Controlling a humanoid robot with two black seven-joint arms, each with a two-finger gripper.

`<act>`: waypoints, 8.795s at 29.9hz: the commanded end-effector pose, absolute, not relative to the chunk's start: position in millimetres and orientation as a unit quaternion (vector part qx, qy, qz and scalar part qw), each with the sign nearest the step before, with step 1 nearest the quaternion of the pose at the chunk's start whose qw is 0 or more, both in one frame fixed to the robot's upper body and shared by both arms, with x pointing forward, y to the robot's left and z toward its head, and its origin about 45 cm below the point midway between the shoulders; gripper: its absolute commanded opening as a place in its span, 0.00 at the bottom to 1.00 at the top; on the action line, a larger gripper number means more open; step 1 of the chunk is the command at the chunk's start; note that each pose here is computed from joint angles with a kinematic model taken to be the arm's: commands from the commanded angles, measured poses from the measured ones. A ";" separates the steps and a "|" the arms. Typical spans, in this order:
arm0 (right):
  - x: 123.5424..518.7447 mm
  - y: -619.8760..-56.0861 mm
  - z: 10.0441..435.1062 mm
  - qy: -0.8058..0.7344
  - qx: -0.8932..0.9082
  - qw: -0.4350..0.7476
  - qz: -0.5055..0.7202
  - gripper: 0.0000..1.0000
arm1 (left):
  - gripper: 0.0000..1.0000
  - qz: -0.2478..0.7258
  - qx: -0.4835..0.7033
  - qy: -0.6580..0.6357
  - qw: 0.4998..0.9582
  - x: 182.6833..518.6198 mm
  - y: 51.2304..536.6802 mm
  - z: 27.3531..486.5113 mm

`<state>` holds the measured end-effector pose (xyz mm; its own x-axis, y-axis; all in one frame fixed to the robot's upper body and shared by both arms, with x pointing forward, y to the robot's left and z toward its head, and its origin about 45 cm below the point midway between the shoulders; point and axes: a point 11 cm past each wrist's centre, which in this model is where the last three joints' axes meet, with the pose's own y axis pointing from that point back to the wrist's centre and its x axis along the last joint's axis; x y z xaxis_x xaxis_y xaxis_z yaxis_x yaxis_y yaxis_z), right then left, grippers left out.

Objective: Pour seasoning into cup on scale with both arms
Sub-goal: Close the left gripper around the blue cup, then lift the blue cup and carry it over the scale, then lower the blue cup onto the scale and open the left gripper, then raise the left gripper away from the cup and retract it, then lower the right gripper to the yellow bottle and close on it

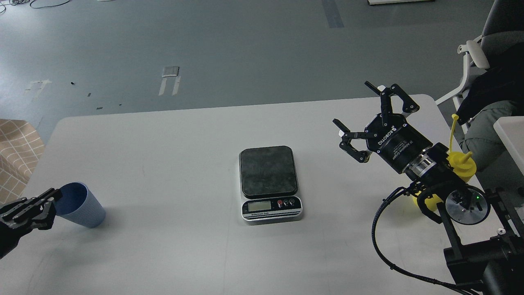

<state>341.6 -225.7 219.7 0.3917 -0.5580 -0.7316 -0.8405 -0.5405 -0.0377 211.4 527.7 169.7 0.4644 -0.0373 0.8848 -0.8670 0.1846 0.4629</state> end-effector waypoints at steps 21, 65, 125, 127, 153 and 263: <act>341.6 -226.1 219.9 0.433 -0.808 0.207 0.342 1.00 | 0.00 0.305 0.561 -0.411 0.651 210.5 531.4 175.0; 335.6 -228.2 210.1 0.441 -0.806 0.193 0.343 1.00 | 0.00 0.162 0.315 -0.480 0.802 369.2 268.1 256.9; 336.7 -234.7 213.8 0.445 -0.805 0.201 0.337 1.00 | 0.00 0.070 0.335 -0.515 0.786 408.6 170.1 207.3; 336.7 -234.7 213.8 0.445 -0.805 0.201 0.337 1.00 | 0.00 0.072 0.337 -0.510 0.788 411.0 167.0 202.5; 335.9 -235.1 212.0 0.446 -0.804 0.200 0.338 1.00 | 0.00 0.056 0.345 -0.514 0.783 410.6 164.2 199.1; 197.7 -356.1 214.0 0.427 -0.641 0.472 0.429 1.00 | 0.99 0.594 -0.266 -0.005 0.759 359.1 405.0 263.8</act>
